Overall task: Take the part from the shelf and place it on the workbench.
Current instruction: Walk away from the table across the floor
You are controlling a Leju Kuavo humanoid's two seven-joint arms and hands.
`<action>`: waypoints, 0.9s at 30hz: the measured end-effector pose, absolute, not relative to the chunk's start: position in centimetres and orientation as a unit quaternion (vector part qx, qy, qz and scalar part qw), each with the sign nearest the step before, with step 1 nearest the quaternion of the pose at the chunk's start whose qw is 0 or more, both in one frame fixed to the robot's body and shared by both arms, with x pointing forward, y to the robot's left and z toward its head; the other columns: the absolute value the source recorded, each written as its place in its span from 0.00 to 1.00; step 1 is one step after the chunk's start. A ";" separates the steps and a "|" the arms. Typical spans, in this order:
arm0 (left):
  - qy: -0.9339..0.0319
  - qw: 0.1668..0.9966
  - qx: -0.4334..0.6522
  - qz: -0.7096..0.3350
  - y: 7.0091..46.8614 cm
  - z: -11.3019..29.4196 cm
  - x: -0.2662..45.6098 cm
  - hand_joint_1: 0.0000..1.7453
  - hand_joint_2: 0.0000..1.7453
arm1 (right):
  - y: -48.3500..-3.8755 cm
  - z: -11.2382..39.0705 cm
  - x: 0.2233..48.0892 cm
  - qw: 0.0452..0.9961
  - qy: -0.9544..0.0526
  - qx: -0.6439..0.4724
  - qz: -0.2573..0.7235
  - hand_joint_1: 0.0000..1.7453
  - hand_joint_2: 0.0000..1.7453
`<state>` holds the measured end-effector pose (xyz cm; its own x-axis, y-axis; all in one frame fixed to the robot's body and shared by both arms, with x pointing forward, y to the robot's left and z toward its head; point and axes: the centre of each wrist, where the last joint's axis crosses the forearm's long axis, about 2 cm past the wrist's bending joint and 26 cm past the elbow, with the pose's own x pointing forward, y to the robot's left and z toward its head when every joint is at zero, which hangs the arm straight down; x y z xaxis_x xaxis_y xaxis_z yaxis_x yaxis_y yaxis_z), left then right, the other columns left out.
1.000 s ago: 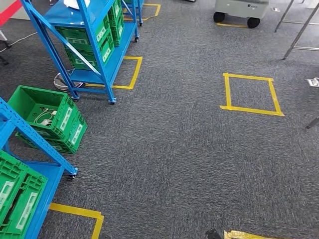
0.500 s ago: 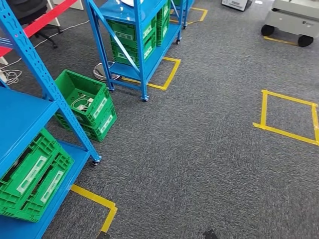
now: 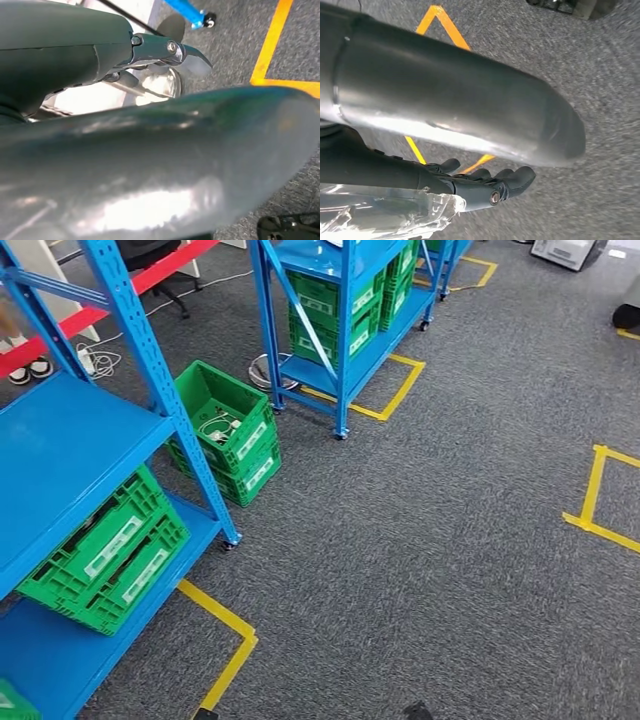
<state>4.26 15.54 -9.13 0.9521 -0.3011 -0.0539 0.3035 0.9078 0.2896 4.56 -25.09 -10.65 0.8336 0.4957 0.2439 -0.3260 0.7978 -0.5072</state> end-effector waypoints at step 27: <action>0.005 0.977 0.139 -0.159 15.5 -9.2 4.2 0.00 0.00 | -24.9 -10.7 4.3 0.930 -0.183 -0.221 0.228 0.00 0.00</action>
